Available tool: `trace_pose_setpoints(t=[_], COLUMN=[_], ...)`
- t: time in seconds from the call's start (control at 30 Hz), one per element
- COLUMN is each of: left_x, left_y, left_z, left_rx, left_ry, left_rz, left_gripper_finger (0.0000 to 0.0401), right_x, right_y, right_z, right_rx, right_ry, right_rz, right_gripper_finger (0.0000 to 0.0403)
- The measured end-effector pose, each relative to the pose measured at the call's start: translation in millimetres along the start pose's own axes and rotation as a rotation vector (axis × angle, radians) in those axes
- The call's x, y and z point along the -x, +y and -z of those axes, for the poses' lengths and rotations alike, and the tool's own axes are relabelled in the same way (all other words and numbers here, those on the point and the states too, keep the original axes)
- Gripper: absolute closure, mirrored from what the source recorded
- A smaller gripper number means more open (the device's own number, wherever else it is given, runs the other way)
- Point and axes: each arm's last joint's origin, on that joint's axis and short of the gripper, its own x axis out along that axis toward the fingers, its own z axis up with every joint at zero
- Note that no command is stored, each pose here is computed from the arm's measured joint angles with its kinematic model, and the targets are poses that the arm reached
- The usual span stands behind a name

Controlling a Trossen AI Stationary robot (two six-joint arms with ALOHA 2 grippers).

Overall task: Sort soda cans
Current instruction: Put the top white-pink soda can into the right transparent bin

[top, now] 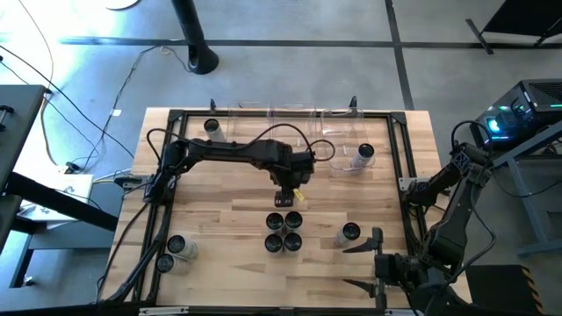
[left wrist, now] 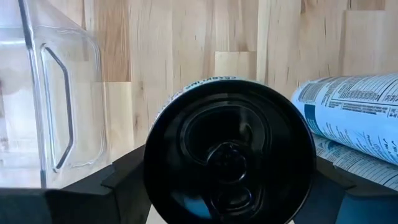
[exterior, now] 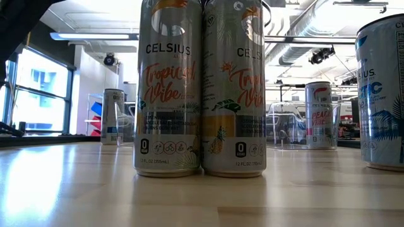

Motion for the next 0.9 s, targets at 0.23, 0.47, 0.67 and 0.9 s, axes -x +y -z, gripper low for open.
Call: trace_pose_setpoints(t=[0.23,0.47,0.67,0.9], left_x=[-1.4,1.0,1.2,1.3], left_y=[-2.0,-4.4,-6.8,-7.5], left_z=[3.0,3.7,3.6,-0.1], left_rx=[0.009,0.01,0.004,0.001], left_ry=[0.023,0.016,0.015,-0.022], left_rz=[0.003,0.001,0.001,-0.023], left_gripper_finger=[0.0119,0.0119,0.0119,0.0119], right_x=[0.0,-2.4,-2.9,-2.9], right_y=[-0.3,1.3,1.5,1.5], right_z=[0.2,3.1,3.5,3.5], right_rx=[-0.016,-0.001,-0.004,0.0], right_ry=[-0.001,-0.004,-0.007,-0.009], right_rz=[0.004,0.027,0.035,0.037], right_gripper_finger=[0.0093,0.0093,0.0093,0.0093])
